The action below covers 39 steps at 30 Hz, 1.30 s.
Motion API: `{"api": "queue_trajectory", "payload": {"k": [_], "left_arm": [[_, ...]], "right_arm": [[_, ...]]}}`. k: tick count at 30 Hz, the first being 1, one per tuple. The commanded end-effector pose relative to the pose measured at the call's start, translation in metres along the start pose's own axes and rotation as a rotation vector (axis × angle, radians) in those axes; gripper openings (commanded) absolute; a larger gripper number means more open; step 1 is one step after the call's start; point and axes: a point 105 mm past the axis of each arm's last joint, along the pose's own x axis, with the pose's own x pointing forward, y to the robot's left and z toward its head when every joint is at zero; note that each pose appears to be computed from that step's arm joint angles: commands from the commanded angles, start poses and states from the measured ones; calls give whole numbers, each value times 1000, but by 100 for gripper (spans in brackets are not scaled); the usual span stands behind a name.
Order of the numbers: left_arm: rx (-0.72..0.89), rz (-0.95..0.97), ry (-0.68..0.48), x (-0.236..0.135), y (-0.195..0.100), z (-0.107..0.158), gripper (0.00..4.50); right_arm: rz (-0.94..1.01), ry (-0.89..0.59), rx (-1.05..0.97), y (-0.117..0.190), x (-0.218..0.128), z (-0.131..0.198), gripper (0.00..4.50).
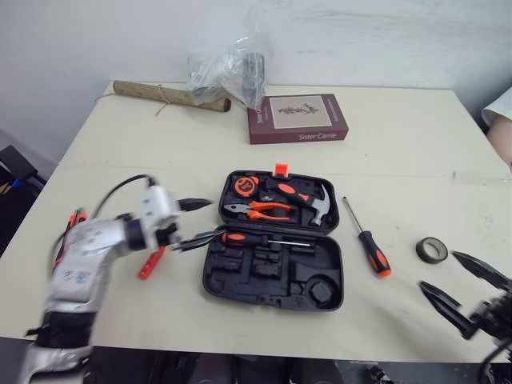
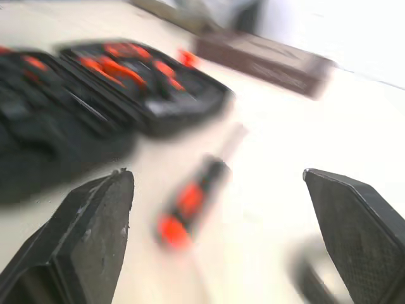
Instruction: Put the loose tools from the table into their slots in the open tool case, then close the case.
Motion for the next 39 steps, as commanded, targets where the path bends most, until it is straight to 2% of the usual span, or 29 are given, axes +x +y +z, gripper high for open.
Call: {"api": "queue_trajectory", "payload": {"k": [1,3,7,10,12,14,17,20,24,27,33,35,39], "left_arm": [[42,257,62,-74,29,-13,446],[-5,432,172,-136,36,-34,446],[-92,700,277,-226,38,-49,446],[-143,818,356,-267,31,-63,446],[-169,857,367,-277,27,-68,446],[-145,838,327,-268,30,-63,446],[-95,773,239,-235,38,-50,446],[-66,663,135,-185,40,-34,446],[-40,418,4,-105,23,-5,446],[-38,226,-66,-58,4,18,446],[-35,-106,-131,-2,-41,45,446],[-49,-181,-161,11,-54,53,446],[-49,-264,-186,25,-69,58,446]], "right_arm": [[-130,65,-47,-17,-43,-6,450],[-197,102,-48,-24,-64,-12,450],[-304,135,-42,-36,-88,-20,450],[-362,164,-51,-45,-96,-28,450],[-415,185,-54,-52,-98,-33,450],[-391,156,-50,-53,-87,-31,450],[-305,101,-33,-48,-56,-24,450],[-255,112,-3,-44,-22,-18,450],[-79,-9,-9,-21,33,26,450],[-35,134,42,-8,62,33,450],[151,404,387,42,90,39,450],[151,474,380,47,99,38,450],[97,521,355,46,116,35,450]]}}
